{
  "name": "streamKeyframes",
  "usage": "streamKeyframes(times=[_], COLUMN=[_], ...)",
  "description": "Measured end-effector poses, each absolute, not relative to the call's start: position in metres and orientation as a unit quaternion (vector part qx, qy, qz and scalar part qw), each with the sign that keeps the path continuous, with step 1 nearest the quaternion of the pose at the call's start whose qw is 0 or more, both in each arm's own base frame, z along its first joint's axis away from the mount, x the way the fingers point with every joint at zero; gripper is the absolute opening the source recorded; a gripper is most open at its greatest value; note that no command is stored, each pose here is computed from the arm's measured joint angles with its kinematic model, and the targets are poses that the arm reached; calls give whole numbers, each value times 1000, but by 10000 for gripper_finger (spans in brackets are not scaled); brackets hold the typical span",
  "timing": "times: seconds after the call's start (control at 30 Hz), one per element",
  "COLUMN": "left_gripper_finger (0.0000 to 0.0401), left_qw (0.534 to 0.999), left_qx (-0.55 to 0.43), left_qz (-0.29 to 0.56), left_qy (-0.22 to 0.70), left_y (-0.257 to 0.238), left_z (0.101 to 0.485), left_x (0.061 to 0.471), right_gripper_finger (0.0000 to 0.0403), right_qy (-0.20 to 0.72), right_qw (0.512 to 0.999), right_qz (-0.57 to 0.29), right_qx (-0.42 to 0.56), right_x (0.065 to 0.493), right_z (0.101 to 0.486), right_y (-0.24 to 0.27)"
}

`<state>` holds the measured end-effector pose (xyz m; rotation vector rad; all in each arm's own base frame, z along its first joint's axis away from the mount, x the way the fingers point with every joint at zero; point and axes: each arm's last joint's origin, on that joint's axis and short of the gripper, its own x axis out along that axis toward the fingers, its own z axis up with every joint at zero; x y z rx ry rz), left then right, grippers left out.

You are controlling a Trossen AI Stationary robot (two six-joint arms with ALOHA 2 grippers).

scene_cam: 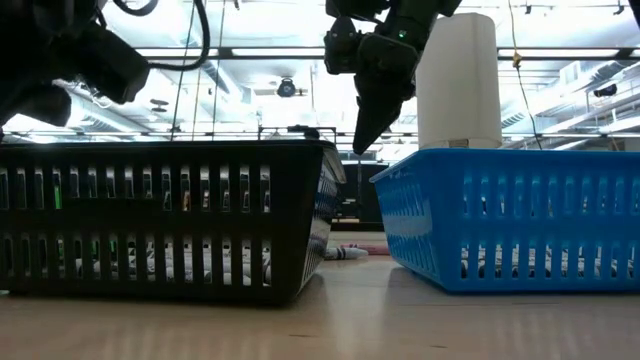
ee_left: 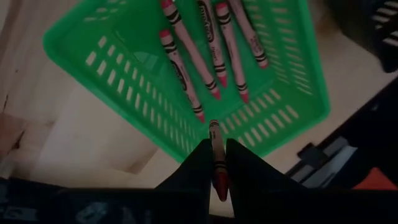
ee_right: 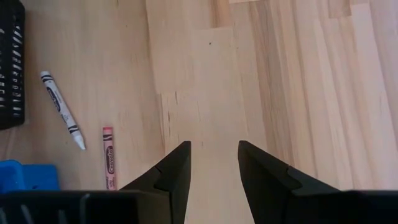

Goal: Sort crayons
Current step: Put the pink crayon into the green basket

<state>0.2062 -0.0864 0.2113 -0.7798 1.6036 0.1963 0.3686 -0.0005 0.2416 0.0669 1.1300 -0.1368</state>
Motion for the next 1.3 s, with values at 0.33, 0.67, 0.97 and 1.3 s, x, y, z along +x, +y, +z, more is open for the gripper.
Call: streamKeyframes(times=[0.33,0.67,0.97,1.3], left_gripper_finger=[58,161,174,174], left_qw=[622,615,699,809], left_qx=[-333,-357,-311,-214], left_qz=[85,76,98,85], left_qy=[703,699,636,541], left_y=[-89,-84,-76,-69], left_z=[203,212,243,248], left_x=[212,209,218,237], right_gripper_finger=[140,140,140,141], right_qy=[535,528,515,503], right_qw=[842,847,856,860], right_qz=[-65,-48,-15,31], right_qx=[33,36,50,79], right_x=[369,370,369,368], right_z=[242,240,221,206], right_y=[0,0,4,24])
